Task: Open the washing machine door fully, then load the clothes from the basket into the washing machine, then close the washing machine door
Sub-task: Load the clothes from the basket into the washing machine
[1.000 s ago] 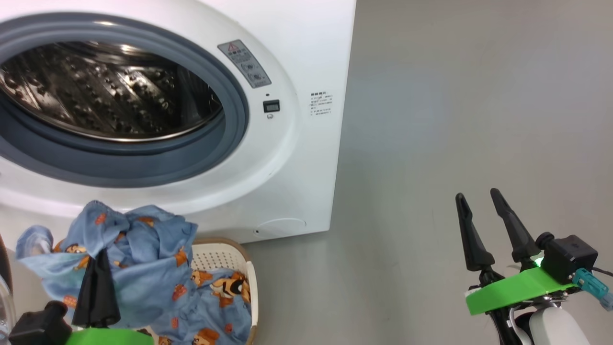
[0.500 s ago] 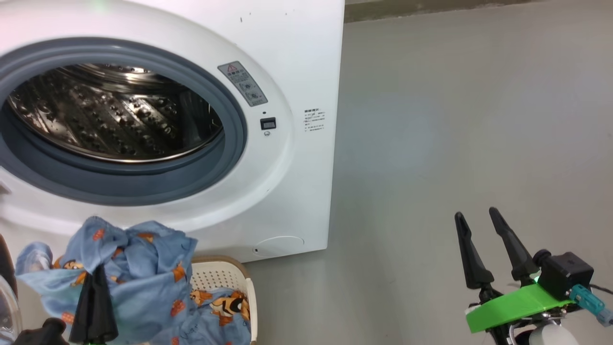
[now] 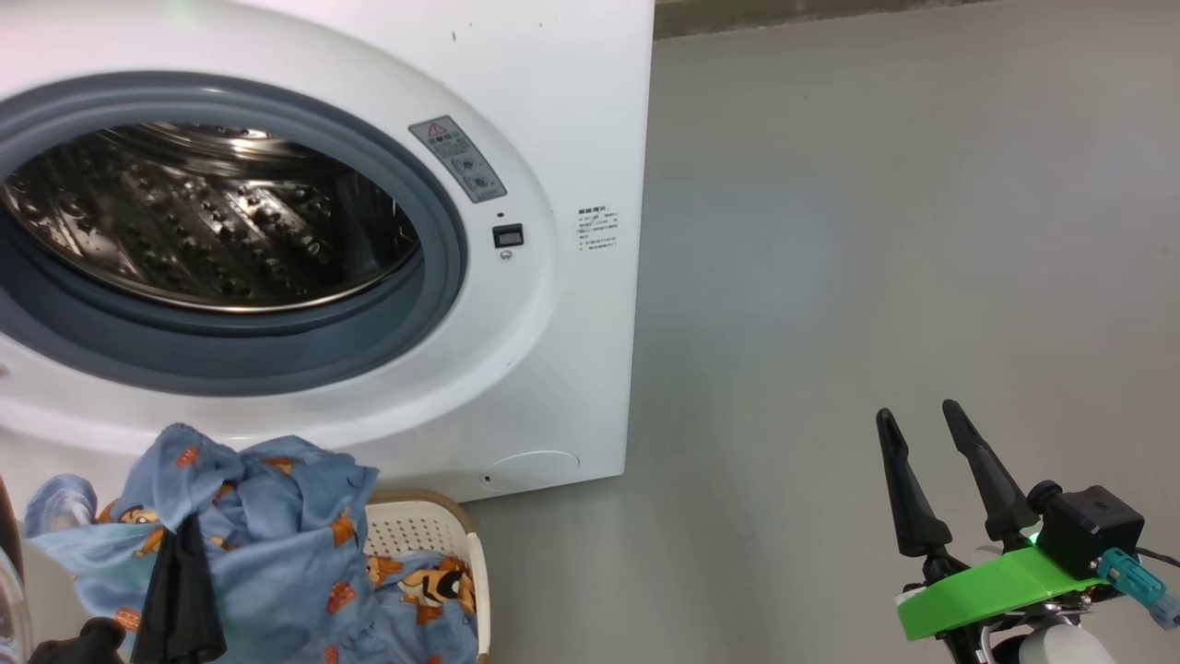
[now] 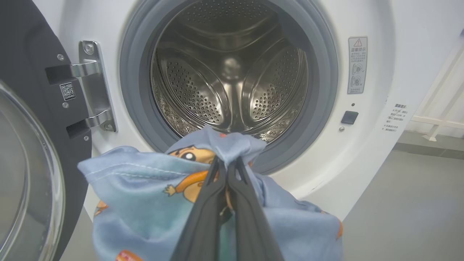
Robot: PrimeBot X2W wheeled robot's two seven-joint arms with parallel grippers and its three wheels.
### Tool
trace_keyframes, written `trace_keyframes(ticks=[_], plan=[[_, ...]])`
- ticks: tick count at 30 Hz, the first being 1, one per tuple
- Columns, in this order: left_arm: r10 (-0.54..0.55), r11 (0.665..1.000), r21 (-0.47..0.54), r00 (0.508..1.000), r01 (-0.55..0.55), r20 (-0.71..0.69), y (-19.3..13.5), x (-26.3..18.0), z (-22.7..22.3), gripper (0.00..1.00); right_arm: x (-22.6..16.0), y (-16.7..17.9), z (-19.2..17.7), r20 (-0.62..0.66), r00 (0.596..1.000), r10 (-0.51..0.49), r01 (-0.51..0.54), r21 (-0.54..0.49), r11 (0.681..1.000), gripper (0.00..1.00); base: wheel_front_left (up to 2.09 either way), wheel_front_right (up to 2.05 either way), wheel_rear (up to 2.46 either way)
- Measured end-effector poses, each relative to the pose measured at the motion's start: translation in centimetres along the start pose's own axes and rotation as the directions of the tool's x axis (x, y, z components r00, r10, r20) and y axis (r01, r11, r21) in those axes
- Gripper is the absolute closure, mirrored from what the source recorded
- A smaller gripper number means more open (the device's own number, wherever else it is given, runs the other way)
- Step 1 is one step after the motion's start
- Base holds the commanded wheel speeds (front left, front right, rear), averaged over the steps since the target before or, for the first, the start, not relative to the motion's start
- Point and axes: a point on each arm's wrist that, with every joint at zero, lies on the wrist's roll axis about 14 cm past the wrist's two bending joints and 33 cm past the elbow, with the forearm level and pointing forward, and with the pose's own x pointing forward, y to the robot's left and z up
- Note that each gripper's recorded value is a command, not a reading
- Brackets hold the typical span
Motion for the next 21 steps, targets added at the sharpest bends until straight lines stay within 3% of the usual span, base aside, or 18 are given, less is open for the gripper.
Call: trace_keyframes(ticks=[11, 21], plan=[[0.004, 1.0, -0.004, 1.0, -0.004, -0.025, 0.0, 1.4, -1.2, 1.0, 0.2, -0.7, -1.4, -0.038, 0.999, -0.025, 0.025, 0.001, 1.0, 0.0, 0.0, 0.0, 0.0], [-0.057, 0.998, 0.007, 0.996, 0.057, 0.062, -1.7, 8.2, -0.3, 1.0, 2.4, -1.4, -3.0, -0.069, 0.997, -0.033, 0.032, -0.015, 0.999, 0.0, 0.0, 0.0, 0.0]])
